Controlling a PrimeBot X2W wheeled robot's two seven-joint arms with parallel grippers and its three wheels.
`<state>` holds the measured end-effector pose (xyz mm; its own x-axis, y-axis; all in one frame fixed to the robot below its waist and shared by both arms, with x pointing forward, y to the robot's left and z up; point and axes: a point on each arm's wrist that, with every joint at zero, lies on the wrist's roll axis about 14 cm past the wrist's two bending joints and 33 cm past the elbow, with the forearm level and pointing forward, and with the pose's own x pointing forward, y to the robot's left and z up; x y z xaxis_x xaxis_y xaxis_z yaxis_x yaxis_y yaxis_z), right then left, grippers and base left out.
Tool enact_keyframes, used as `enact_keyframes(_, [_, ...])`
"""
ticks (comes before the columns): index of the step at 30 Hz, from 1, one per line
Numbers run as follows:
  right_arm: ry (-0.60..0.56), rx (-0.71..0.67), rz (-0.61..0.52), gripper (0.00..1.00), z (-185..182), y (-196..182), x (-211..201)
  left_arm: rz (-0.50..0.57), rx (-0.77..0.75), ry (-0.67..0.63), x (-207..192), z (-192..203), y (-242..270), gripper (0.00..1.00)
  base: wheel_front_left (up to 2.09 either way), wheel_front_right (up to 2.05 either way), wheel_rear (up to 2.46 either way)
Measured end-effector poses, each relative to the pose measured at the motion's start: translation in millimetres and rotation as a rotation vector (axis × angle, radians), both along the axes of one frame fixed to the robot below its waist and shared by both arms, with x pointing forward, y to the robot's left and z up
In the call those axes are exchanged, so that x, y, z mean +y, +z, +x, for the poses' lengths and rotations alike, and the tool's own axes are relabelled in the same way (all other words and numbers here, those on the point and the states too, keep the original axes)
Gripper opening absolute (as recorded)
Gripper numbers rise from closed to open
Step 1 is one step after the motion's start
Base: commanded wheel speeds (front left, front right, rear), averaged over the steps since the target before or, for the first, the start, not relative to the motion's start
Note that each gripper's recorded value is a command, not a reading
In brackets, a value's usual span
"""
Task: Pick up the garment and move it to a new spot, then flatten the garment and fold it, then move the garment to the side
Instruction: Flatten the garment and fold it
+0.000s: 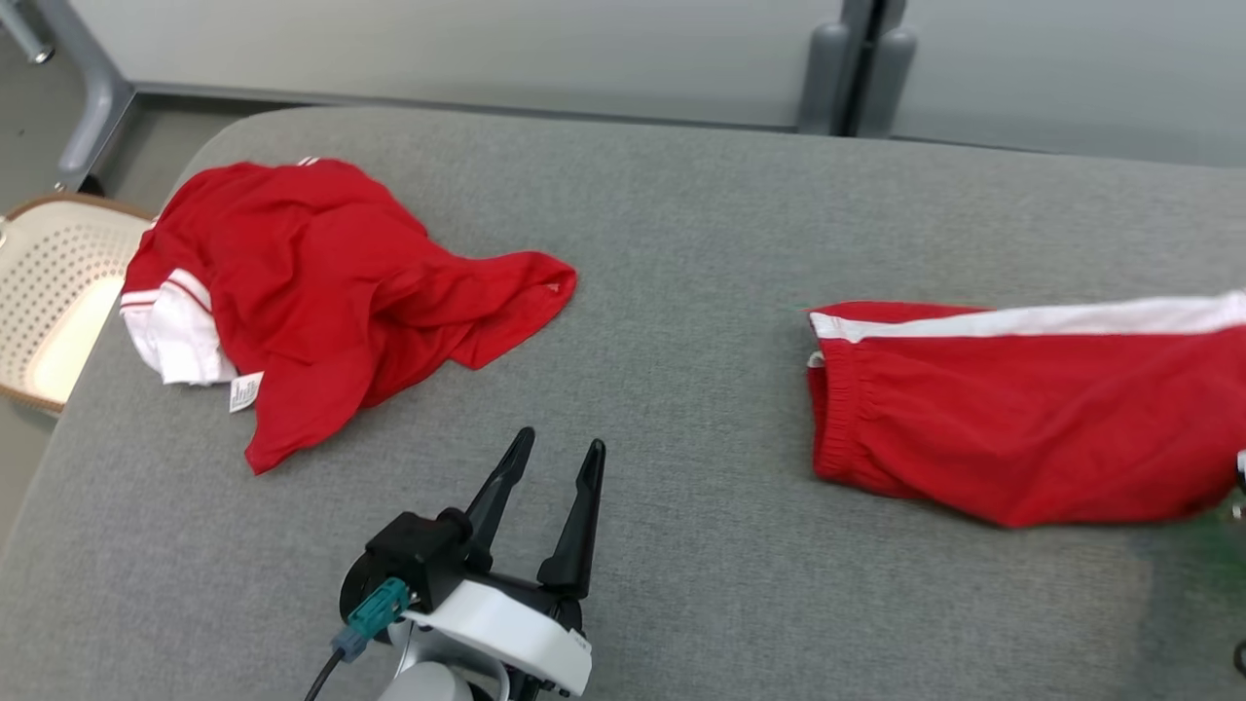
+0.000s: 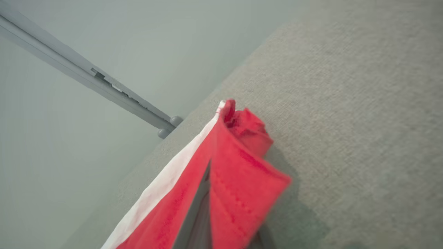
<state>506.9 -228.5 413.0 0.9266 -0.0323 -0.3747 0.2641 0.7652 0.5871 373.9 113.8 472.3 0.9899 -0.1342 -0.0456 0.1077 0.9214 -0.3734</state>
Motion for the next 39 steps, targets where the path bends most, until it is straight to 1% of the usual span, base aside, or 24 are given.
enact_keyframes(5, [-0.124, 0.005, -0.007, 0.0, -45, -7, -39, -0.003, -0.011, -0.028, -8, -7, 3, 1.0, 0.0, 0.0, 0.0])
enact_keyframes(7, [-0.145, 0.014, 0.007, 0.0, -60, -11, -42, -0.005, -0.016, -0.041, -12, -10, 4, 1.0, 0.0, 0.0, 0.0])
enact_keyframes(9, [-0.159, 0.002, 0.008, 0.0, -67, -8, -44, -0.004, -0.026, -0.063, -18, -11, 6, 1.0, 0.0, 0.0, 0.0])
enact_keyframes(12, [-0.154, -0.048, -0.001, 0.0, -64, 7, -42, -0.001, -0.04, -0.083, -23, -12, 10, 1.0, 0.0, 0.0, 0.0])
enact_keyframes(17, [-0.046, -0.171, 0.02, 0.0, -41, 44, 3, 0.0, -0.054, -0.073, -20, -14, 15, 1.0, 0.0, 0.0, 0.0])
enact_keyframes(18, [-0.022, -0.195, 0.03, 0.0, -37, 51, 13, -0.007, -0.056, -0.062, -17, -15, 16, 1.0, 0.0, 0.0, 0.0])
enact_keyframes(19, [0.003, -0.216, 0.037, 0.0, -35, 58, 22, -0.038, -0.052, -0.039, -12, -17, 17, 1.0, 0.0, 0.0, 0.0])
enact_keyframes(20, [0.003, -0.216, 0.037, 0.0, -35, 58, 22, -0.038, -0.052, -0.039, -12, -17, 17, 1.0, 0.0, 0.0, 0.0])
enact_keyframes(21, [0.069, -0.253, 0.055, 0.0, -33, 71, 46, -0.054, -0.054, -0.02, -7, -20, 18, 1.0, 0.0, 0.0, 0.0])
enact_keyframes(22, [0.069, -0.253, 0.055, 0.0, -33, 71, 46, -0.054, -0.054, -0.02, -7, -20, 18, 1.0, 0.0, 0.0, 0.0])
enact_keyframes(28, [0.286, -0.302, 0.081, 0.0, -49, 86, 117, -0.064, -0.063, 0.025, 7, -31, 21, 1.0, 0.0, 0.0, 0.0])
enact_keyframes(33, [0.447, -0.289, 0.084, 0.0, -68, 82, 166, -0.055, -0.064, 0.052, 15, -39, 20, 1.0, 0.0, 0.0, 0.0])
enact_keyframes(38, [0.504, -0.252, 0.07, 0.0, -75, 66, 184, -0.054, -0.055, 0.085, 25, -45, 16, 1.0, 0.0, 0.0, 0.0])
enact_keyframes(39, [0.515, -0.239, 0.061, 0.08, -76, 61, 186, -0.054, -0.053, 0.09, 26, -46, 16, 1.0, 0.0, 0.0, 0.0])
